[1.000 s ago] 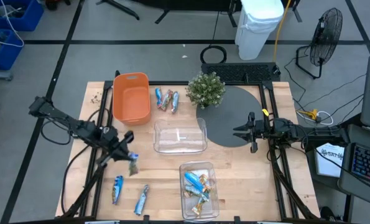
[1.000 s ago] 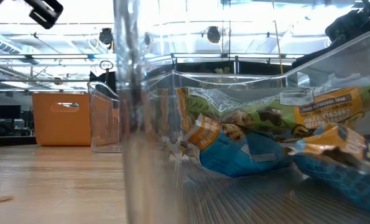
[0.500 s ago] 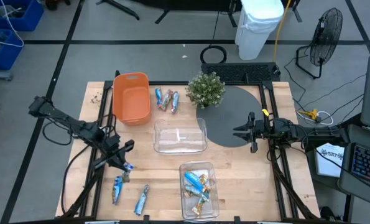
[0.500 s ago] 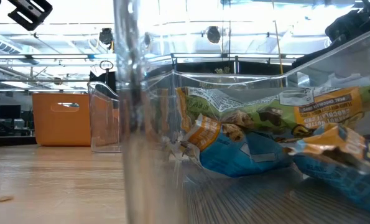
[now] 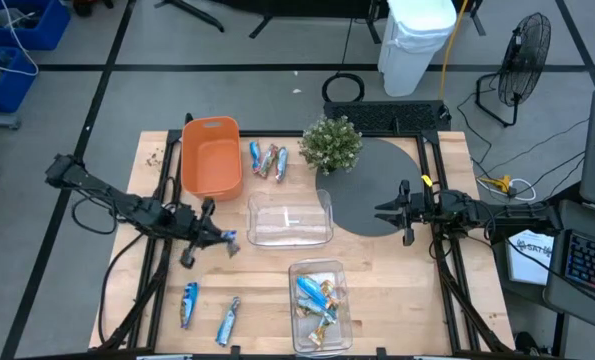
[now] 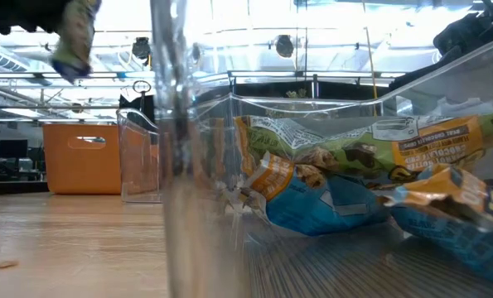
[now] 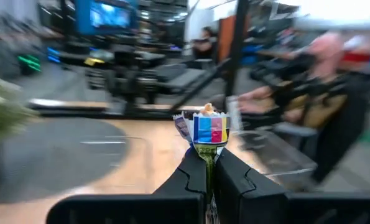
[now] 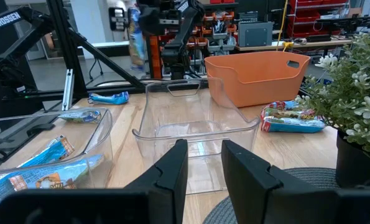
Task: Pick and place Granola Bars by type
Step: Put the purple granola bar into the top transparent bin
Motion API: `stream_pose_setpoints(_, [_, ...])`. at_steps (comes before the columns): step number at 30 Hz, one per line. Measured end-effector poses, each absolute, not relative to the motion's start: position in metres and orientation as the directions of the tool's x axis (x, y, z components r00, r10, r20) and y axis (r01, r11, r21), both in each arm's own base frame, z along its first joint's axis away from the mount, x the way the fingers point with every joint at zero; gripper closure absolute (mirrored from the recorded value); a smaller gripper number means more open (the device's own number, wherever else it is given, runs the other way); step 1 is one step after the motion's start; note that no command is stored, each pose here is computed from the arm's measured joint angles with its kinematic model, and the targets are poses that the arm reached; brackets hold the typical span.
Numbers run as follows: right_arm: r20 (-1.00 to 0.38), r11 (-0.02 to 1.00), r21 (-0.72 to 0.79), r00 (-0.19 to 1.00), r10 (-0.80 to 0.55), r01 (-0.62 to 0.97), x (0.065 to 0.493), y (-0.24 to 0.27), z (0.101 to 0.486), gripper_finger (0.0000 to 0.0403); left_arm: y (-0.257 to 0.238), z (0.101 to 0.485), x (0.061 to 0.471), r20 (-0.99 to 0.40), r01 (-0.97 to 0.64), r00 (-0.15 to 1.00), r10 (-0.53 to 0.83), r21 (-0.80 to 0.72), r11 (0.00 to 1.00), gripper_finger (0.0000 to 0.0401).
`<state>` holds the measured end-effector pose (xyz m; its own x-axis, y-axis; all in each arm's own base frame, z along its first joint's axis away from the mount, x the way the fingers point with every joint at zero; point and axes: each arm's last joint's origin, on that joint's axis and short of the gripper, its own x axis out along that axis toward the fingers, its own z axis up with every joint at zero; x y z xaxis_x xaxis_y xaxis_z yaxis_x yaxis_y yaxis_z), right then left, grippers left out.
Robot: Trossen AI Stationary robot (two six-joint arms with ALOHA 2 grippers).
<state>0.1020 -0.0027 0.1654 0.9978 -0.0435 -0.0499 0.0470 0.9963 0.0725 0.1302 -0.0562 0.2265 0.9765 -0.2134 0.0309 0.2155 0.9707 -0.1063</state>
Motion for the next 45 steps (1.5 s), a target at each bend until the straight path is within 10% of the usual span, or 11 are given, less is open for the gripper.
stream_pose_setpoints(45, [-0.05,0.996,0.072,0.998,-0.044,0.047,0.102,-0.003,0.165,0.0314,-0.039,0.25,0.274,-0.199,0.022,0.98,-0.017,0.023,1.0,0.0391])
